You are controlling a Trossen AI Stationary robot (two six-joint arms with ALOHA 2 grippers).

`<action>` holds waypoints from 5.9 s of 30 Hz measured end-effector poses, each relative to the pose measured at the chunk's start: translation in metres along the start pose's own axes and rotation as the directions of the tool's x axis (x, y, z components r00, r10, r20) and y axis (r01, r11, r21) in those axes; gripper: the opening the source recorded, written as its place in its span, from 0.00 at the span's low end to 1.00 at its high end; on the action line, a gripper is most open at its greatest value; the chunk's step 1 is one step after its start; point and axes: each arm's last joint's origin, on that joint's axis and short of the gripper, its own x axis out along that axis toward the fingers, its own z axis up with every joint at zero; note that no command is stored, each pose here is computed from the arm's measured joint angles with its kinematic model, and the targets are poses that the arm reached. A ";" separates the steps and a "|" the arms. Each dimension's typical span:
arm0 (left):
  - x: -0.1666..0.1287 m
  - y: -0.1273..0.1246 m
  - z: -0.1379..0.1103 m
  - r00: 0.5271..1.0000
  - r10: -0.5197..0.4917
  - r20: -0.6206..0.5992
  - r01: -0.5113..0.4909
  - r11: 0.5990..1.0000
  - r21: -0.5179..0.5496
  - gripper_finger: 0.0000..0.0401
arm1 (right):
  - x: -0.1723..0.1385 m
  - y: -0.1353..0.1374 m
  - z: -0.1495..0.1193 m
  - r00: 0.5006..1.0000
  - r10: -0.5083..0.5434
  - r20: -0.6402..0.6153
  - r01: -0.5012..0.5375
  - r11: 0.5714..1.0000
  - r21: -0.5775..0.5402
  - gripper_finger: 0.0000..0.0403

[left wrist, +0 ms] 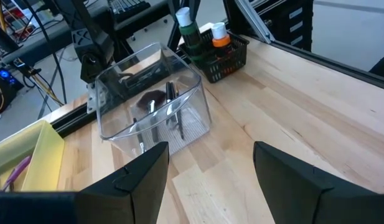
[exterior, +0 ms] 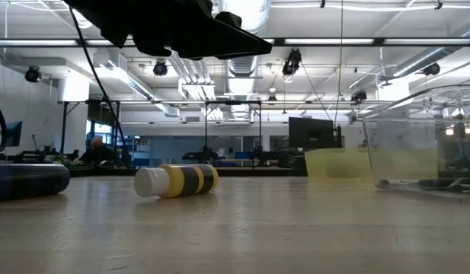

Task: Pick & Place Paint Supplies
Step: Put the green acrylic paint bottle into the black bin, then put the blue paint bottle into the black bin

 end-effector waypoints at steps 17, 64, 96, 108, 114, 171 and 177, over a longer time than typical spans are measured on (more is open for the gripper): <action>0.000 0.000 0.000 1.000 0.000 -0.001 0.000 1.000 0.000 0.60 | -0.007 -0.011 -0.027 0.998 0.014 -0.058 -0.007 0.993 0.115 0.28; 0.000 0.000 -0.001 1.000 -0.001 -0.007 0.001 1.000 -0.018 0.60 | 0.012 0.019 -0.055 0.992 0.074 -0.097 -0.069 0.996 0.056 0.50; -0.097 -0.015 0.017 0.912 -0.212 -0.350 0.076 0.928 -0.365 0.60 | -0.013 0.043 0.038 0.864 0.188 0.468 -0.030 0.945 -0.325 0.53; -0.104 -0.039 0.004 0.786 -0.251 -0.565 -0.050 0.885 -0.463 0.60 | -0.016 0.044 0.053 0.720 0.226 0.656 0.073 0.915 -0.396 0.53; -0.111 -0.042 -0.012 0.649 -0.203 -0.733 -0.346 0.779 -0.523 0.60 | -0.017 0.045 0.055 0.685 0.232 0.691 0.081 0.918 -0.388 0.53; -0.064 -0.126 -0.042 0.448 -0.032 -0.894 0.618 0.734 0.283 0.59 | -0.021 0.041 0.060 0.717 0.229 0.659 0.082 0.910 -0.406 0.53; -0.063 -0.123 -0.043 0.443 -0.068 -0.894 0.622 0.742 0.252 0.50 | -0.021 0.041 0.060 0.717 0.229 0.659 0.082 0.910 -0.406 0.53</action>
